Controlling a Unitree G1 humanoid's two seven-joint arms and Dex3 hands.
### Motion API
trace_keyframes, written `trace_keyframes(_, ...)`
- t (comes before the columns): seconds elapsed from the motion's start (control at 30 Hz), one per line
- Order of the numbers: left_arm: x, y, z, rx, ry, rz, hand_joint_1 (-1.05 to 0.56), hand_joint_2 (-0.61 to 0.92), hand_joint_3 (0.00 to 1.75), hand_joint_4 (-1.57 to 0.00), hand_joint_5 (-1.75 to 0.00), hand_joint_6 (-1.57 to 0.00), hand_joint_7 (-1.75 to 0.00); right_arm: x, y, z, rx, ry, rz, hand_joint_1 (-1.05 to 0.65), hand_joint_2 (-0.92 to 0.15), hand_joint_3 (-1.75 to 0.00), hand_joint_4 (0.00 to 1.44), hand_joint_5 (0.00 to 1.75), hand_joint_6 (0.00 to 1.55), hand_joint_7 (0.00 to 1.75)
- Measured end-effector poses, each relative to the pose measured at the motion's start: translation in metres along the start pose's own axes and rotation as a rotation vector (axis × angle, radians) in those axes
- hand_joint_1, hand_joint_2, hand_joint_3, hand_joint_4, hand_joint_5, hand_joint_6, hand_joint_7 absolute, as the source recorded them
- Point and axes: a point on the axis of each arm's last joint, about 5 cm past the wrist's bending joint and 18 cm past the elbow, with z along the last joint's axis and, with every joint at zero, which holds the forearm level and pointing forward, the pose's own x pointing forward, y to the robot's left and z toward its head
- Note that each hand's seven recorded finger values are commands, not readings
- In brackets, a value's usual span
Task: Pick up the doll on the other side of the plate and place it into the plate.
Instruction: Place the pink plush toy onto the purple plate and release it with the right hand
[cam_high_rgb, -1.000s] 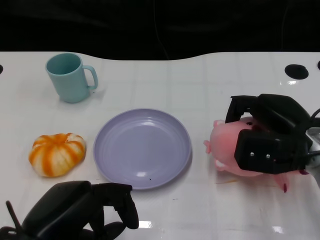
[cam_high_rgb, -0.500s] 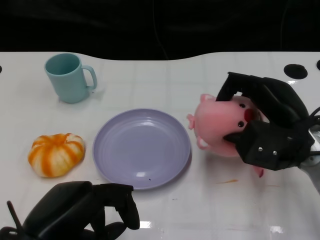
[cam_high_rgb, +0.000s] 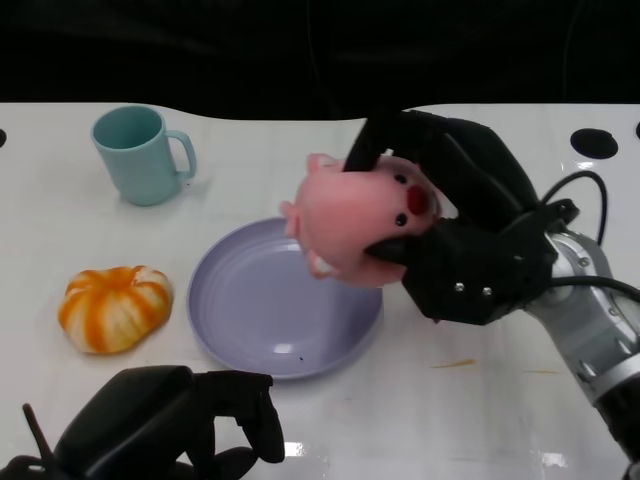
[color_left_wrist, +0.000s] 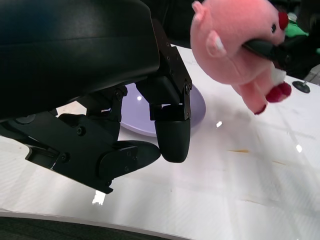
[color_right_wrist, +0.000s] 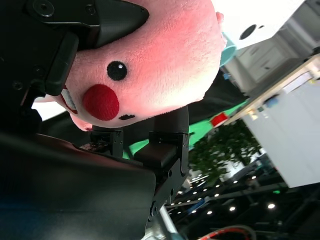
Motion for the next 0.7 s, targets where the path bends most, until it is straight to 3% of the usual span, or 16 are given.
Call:
trace_keyframes(0.3, 0.001, -0.002, 0.002, -0.005, -0.006, -0.001, -0.19, 0.67, 0.77, -0.73, -1.45, -0.77, -1.1, 0.023, 0.014, 0.023, -0.012, -0.073, 0.075, -0.23, -0.22, -1.5, 0.97, 1.75, 0.74, 1.75)
trace_keyframes(0.6, 0.003, -0.005, 0.004, 0.009, -0.006, 0.0, -0.2, 0.67, 0.76, -0.73, -1.44, -0.77, -1.09, 0.03, 0.035, 0.035, -0.022, -0.085, 0.157, -0.23, -0.2, -1.46, 0.99, 1.75, 0.76, 1.75)
trace_keyframes(0.7, 0.003, -0.005, 0.004, 0.005, -0.009, 0.0, -0.19, 0.67, 0.76, -0.73, -1.43, -0.78, -1.09, 0.031, 0.038, 0.037, -0.016, -0.08, 0.19, -0.22, -0.22, -1.39, 0.98, 1.75, 0.87, 1.28)
